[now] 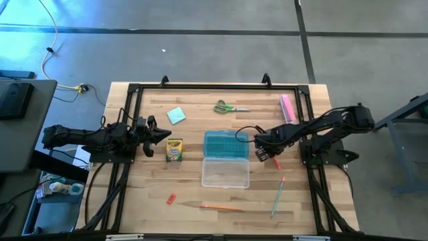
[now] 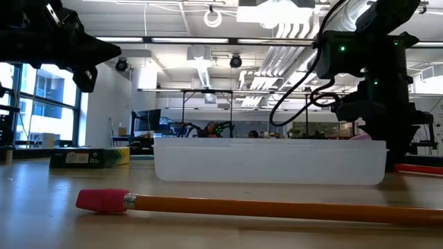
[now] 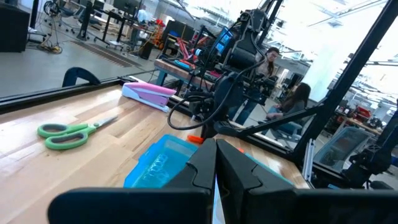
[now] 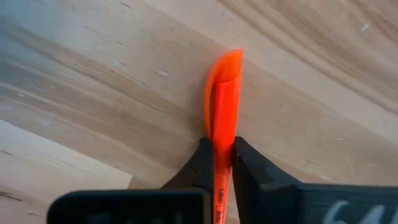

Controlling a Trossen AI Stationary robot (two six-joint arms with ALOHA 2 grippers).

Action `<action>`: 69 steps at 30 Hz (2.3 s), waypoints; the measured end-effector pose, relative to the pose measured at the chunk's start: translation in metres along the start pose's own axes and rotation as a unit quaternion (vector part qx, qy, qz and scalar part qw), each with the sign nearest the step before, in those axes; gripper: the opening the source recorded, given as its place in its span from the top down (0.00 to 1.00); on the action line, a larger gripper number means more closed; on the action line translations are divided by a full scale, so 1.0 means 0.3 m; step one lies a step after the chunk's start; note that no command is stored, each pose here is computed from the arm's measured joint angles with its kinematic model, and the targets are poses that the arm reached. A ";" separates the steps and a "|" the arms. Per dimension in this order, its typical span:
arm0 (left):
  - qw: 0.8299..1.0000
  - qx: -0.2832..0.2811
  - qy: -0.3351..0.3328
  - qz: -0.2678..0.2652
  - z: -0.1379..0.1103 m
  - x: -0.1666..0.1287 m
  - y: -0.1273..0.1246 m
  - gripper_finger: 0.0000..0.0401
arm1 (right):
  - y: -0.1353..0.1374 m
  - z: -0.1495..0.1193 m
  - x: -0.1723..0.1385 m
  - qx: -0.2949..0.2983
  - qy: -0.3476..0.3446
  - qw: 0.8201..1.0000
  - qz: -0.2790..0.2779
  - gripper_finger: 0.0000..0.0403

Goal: Pack school essentials
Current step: Put the orange pen into the blue supply box

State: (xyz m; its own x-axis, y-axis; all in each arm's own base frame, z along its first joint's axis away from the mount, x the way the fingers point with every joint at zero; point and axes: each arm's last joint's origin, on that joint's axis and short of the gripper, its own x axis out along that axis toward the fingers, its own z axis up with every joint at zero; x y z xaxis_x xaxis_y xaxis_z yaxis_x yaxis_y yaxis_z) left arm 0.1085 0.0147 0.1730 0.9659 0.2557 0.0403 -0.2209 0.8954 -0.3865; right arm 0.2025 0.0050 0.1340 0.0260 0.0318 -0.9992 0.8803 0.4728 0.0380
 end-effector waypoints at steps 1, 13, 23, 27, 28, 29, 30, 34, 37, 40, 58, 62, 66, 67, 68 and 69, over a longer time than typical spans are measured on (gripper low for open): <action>1.000 0.000 0.000 0.000 0.000 0.000 0.000 1.00 | -0.002 -0.001 -0.006 0.002 -0.002 1.000 0.005 0.97; 1.000 0.000 0.000 0.000 0.000 0.000 0.000 1.00 | 0.014 0.003 -0.166 0.071 -0.127 0.973 0.181 0.96; 1.000 0.000 -0.001 0.000 0.000 0.000 0.000 1.00 | 0.134 0.030 -0.367 -0.065 -0.433 0.821 0.366 0.96; 1.000 0.000 0.000 0.000 0.000 0.000 0.000 1.00 | 0.196 0.021 -0.406 -0.160 -0.510 0.748 0.394 0.96; 1.000 0.000 0.000 0.000 0.000 0.000 0.000 1.00 | 0.213 0.018 -0.404 -0.175 -0.510 0.744 0.396 0.96; 1.000 0.000 0.000 0.000 0.000 0.000 0.000 1.00 | 0.230 0.014 -0.399 -0.186 -0.505 0.746 0.392 0.96; 1.000 0.000 -0.001 0.000 0.000 0.000 0.000 1.00 | 0.249 0.010 -0.395 -0.199 -0.496 0.752 0.387 0.96; 1.000 0.000 -0.001 0.000 0.001 0.000 0.000 1.00 | 0.339 0.000 -0.382 -0.252 -0.439 0.793 0.339 0.96; 1.000 0.000 -0.001 0.000 0.000 0.000 0.000 1.00 | 0.401 -0.002 -0.382 -0.294 -0.384 0.827 0.287 0.96; 1.000 0.000 -0.001 0.000 0.001 0.000 0.000 1.00 | 0.454 0.005 -0.372 -0.335 -0.318 0.852 0.244 0.96; 1.000 0.000 -0.003 0.000 0.002 0.000 -0.001 1.00 | 0.648 0.051 -0.190 -0.515 -0.187 0.825 0.139 0.96; 1.000 -0.001 -0.003 -0.001 0.002 0.000 0.000 1.00 | 0.647 0.051 -0.161 -0.517 -0.170 0.829 0.127 0.95; 1.000 -0.001 -0.003 -0.001 0.002 0.000 -0.001 1.00 | 0.647 0.051 -0.160 -0.517 -0.169 0.830 0.126 0.89; 1.000 -0.001 -0.003 -0.001 0.002 0.000 -0.001 1.00 | 0.646 0.051 -0.159 -0.516 -0.168 0.831 0.126 0.87; 1.000 -0.001 -0.003 -0.001 0.002 0.000 -0.001 1.00 | 0.646 0.050 -0.158 -0.516 -0.167 0.831 0.126 0.84; 1.000 -0.001 -0.003 -0.001 0.002 0.000 -0.001 1.00 | 0.646 0.051 -0.158 -0.515 -0.167 0.831 0.126 0.82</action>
State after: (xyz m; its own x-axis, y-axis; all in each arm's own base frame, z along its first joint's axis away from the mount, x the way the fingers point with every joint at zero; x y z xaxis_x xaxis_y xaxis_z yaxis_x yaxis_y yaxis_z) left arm 0.1084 0.0147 0.1737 0.9655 0.2561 0.0468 -0.2187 0.8955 -0.3875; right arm 0.3791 0.0817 0.1885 0.4304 0.0784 -0.8992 -0.0401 0.9969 0.0678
